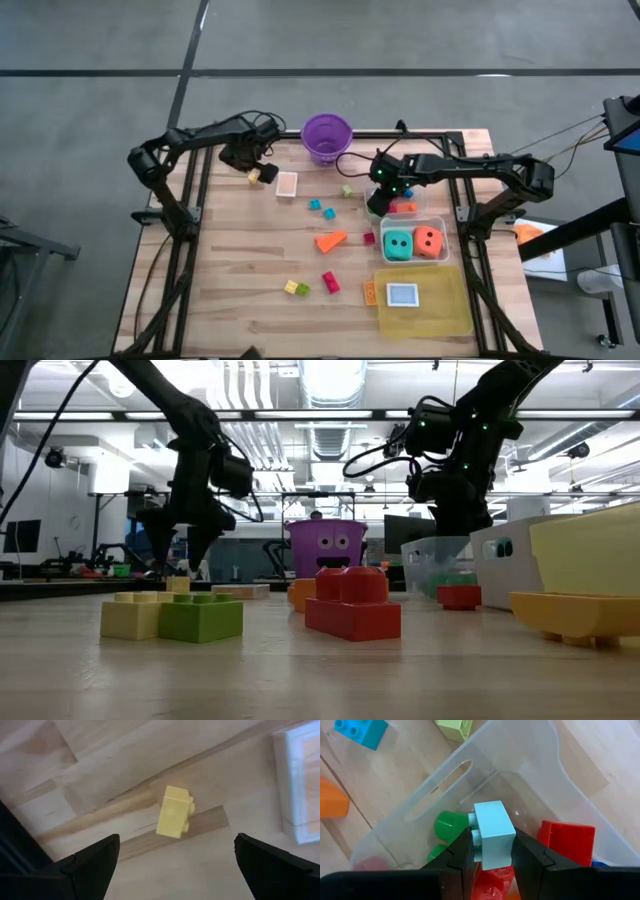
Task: Pick & Place Toys
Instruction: Put the light blue game piece into the transparent bin
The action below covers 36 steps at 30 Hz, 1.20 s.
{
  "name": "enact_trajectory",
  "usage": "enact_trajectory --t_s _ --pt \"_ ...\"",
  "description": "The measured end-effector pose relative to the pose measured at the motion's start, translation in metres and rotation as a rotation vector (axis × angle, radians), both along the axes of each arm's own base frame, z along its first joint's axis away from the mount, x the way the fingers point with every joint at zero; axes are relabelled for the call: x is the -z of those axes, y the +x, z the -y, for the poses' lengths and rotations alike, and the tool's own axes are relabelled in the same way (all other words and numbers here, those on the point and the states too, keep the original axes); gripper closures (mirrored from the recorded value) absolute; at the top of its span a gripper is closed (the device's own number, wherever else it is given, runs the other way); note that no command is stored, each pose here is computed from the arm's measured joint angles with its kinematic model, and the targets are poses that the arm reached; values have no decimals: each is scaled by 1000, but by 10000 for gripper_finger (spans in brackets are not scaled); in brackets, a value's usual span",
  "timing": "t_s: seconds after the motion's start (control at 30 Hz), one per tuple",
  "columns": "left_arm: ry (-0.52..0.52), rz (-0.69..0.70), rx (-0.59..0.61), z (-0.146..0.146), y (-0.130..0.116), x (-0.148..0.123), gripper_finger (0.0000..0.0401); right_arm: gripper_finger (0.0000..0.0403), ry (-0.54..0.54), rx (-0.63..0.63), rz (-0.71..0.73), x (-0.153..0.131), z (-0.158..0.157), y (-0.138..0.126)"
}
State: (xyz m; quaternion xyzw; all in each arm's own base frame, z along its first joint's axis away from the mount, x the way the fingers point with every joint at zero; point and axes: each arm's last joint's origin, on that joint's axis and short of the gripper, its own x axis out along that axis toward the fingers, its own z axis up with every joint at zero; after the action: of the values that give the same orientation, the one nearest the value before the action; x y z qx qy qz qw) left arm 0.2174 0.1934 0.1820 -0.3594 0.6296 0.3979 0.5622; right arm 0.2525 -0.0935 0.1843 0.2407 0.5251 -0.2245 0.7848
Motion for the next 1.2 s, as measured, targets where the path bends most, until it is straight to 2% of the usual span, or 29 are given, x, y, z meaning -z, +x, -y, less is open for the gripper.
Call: enact_trajectory --t_s 0.37,0.63,0.73,1.03,1.2 --pt "73 59 29 -4 -3 21 23 310 -1 -22 2 0 0 0" --pt "54 40 75 -1 -9 30 34 310 9 -42 7 0 -1 0" --pt "72 53 81 -2 -7 30 64 310 6 -49 8 -1 -1 0" --pt "83 63 57 -3 -7 30 194 310 -4 -60 30 -8 -2 -3" --pt "72 58 56 -2 -7 32 236 310 -16 -57 51 -14 -2 -5"
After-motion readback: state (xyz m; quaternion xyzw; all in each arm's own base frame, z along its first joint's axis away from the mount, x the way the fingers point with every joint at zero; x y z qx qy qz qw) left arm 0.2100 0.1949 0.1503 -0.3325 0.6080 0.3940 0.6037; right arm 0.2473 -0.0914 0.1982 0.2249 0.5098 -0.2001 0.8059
